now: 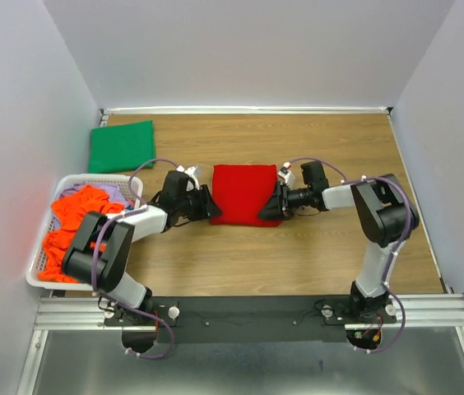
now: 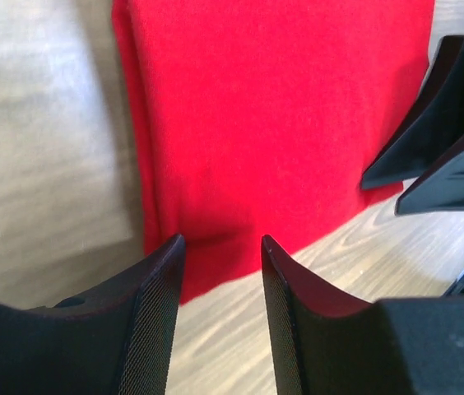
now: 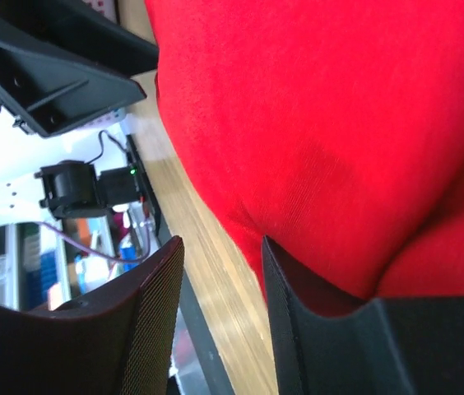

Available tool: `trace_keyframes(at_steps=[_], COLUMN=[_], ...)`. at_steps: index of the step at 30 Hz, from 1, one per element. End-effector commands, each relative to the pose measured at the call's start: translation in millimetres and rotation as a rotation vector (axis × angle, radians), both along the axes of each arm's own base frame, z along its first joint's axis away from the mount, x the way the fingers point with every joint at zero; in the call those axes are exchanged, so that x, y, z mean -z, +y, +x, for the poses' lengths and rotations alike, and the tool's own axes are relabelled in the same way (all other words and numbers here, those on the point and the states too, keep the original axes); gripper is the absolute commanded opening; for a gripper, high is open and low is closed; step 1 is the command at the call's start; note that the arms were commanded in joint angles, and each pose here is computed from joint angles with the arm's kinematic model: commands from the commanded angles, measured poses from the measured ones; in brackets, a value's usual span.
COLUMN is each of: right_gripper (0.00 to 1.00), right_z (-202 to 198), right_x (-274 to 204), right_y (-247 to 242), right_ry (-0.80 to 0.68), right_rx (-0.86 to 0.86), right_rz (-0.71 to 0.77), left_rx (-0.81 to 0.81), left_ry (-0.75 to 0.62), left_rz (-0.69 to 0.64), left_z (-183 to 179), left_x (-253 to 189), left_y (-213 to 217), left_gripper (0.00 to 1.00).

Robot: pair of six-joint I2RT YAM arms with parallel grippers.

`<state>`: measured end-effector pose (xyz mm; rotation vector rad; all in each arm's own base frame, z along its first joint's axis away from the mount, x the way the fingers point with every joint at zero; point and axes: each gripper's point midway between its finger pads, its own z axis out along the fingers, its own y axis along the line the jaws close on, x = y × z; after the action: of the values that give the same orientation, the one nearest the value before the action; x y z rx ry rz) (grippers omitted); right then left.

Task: Fold and stack the t-shirts
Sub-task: Fold the tshirt

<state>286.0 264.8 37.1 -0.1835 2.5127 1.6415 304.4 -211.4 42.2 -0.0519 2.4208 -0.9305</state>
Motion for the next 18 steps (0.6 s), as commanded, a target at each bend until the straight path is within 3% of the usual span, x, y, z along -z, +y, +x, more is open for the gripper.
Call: trace_keyframes(at_steps=[1, 6, 10, 18], right_gripper=[0.55, 0.67, 0.83, 0.85], right_z=[8, 20, 13, 7], right_x=[-14, -55, -48, -22], right_y=[-12, -30, -56, -73], right_ry=[-0.101, -0.203, -0.163, -0.116], right_rx=[0.075, 0.234, 0.384, 0.466], right_rz=[-0.077, -0.205, -0.367, -0.557], left_rx=[-0.029, -0.092, -0.139, -0.15], left_ry=[-0.054, -0.153, -0.206, -0.224], left_rz=[0.007, 0.084, 0.174, 0.284], left_z=[-8, -5, -2, 11], left_x=[-27, -62, -70, -63], left_y=[8, 27, 44, 55], left_gripper=[0.52, 0.57, 0.58, 0.59])
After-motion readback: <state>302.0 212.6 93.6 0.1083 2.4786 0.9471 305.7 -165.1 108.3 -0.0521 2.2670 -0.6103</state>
